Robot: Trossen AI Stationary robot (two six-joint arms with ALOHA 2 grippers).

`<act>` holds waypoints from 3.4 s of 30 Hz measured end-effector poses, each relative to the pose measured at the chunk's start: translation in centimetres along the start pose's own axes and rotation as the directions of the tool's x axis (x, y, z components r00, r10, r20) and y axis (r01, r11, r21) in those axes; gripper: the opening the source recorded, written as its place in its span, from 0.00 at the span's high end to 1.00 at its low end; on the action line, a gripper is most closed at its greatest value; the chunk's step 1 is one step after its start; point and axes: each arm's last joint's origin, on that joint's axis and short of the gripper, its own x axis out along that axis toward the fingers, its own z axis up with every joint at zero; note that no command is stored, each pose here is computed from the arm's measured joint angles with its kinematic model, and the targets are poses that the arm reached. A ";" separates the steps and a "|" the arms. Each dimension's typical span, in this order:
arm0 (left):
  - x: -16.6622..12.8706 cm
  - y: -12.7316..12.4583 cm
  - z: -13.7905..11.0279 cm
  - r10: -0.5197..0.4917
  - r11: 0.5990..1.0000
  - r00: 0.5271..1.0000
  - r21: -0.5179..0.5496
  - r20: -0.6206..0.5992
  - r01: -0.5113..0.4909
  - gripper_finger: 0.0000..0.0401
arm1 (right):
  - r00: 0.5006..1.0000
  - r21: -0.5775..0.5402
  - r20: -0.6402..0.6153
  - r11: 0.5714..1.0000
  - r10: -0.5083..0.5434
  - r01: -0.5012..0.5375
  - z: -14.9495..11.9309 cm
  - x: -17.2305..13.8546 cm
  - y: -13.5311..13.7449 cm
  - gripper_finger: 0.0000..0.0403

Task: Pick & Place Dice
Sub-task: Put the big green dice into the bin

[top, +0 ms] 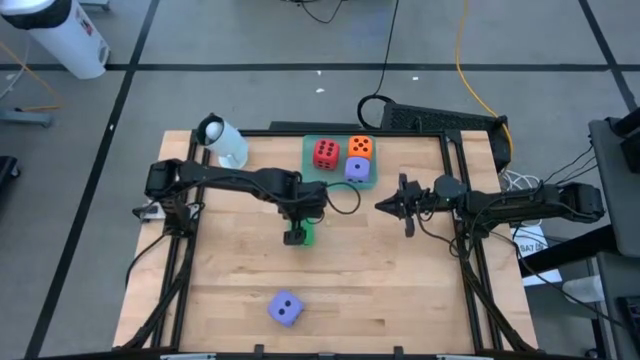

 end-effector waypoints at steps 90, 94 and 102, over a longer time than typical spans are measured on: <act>2.0 2.9 -0.7 0.068 0.995 0.997 -0.077 -0.023 -0.070 0.00 | 1.000 0.018 0.018 1.000 0.008 -0.009 0.2 0.0 0.1 0.99; 2.8 3.0 -1.2 0.078 0.994 0.997 -0.078 -0.014 -0.079 0.00 | 1.000 0.014 0.020 1.000 0.008 -0.009 0.2 0.0 0.1 0.99; 4.6 1.6 -2.0 0.099 0.994 0.995 -0.033 -0.015 -0.100 0.00 | 1.000 0.010 0.021 1.000 0.008 -0.009 0.2 0.0 0.1 0.99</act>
